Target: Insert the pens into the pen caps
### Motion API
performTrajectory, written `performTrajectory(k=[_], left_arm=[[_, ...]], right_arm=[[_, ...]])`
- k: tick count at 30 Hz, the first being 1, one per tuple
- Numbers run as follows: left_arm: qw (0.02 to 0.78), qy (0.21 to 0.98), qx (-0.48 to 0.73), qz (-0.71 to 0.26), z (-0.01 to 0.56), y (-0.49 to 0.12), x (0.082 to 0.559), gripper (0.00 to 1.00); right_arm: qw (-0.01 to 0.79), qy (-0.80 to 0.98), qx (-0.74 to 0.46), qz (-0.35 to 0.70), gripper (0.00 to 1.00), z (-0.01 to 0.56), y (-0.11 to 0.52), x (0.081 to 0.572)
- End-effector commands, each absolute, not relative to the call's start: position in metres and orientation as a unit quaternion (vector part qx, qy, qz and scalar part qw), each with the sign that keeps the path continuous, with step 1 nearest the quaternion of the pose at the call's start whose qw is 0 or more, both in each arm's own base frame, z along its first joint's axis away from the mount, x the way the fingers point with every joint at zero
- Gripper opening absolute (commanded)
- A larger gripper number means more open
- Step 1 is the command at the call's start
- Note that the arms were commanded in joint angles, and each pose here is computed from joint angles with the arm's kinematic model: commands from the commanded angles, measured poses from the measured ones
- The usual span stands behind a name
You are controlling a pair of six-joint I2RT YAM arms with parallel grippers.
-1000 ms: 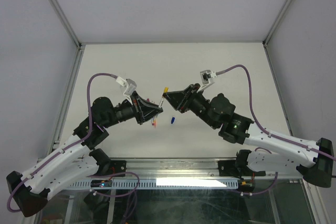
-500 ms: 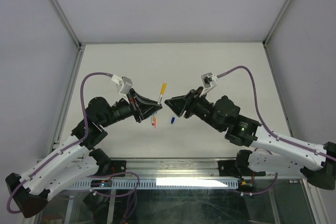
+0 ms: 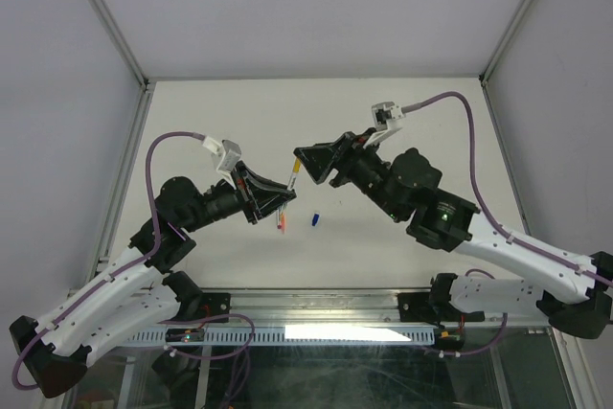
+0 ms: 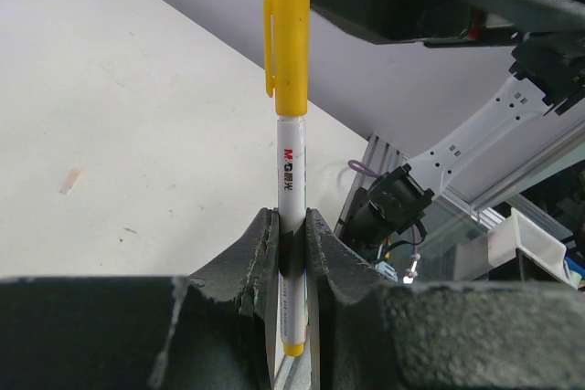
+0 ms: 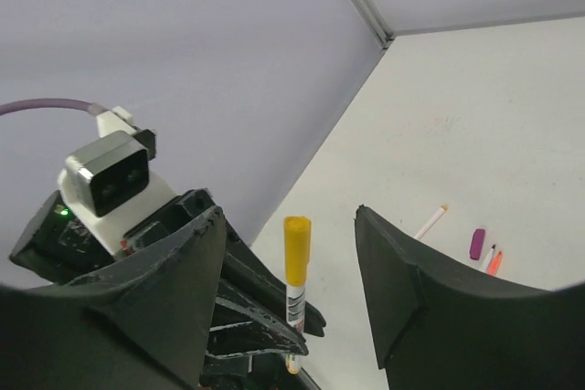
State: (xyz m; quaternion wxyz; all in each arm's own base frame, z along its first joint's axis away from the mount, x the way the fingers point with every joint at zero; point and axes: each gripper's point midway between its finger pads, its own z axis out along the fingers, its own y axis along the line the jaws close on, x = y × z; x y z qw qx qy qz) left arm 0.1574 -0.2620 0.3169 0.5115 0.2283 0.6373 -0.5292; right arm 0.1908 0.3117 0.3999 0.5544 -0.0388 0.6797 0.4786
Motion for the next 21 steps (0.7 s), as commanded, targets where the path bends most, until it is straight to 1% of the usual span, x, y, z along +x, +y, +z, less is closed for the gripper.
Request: performTrajectory(k=[1,6,10,11,13,16,20,21], left_arm=[[0.542,0.591,0.25,-0.543,0.352,-0.262,0.149,0.0],[0.54,0.591,0.251,-0.544,0.351,-0.262,0.149,0.0],[0.537,0.593,0.253,-0.545,0.35,-0.263,0.149,0.0],[0.536,0.593,0.252,-0.544,0.35,-0.263,0.149,0.0],[0.536,0.594,0.252,-0.544,0.349,-0.263,0.149,0.0],[0.538,0.594,0.25,-0.543,0.351,-0.263,0.15,0.0],[0.561,0.59,0.236,-0.53,0.371,-0.259,0.158,0.0],[0.57,0.587,0.23,-0.528,0.38,-0.257,0.161,0.0]], right_arm=[[0.552,0.683,-0.042,0.477,0.6,0.405,0.319,0.197],[0.537,0.681,-0.053,0.495,0.49,0.403,0.329,0.194],[0.533,0.676,-0.06,0.505,0.47,0.405,0.332,0.191],[0.533,0.674,-0.062,0.508,0.45,0.406,0.333,0.191],[0.531,0.675,-0.064,0.509,0.39,0.405,0.333,0.19],[0.526,0.677,-0.069,0.51,0.24,0.401,0.336,0.189],[0.516,0.683,-0.072,0.512,0.0,0.392,0.337,0.186],[0.515,0.684,-0.071,0.511,0.0,0.39,0.336,0.186]])
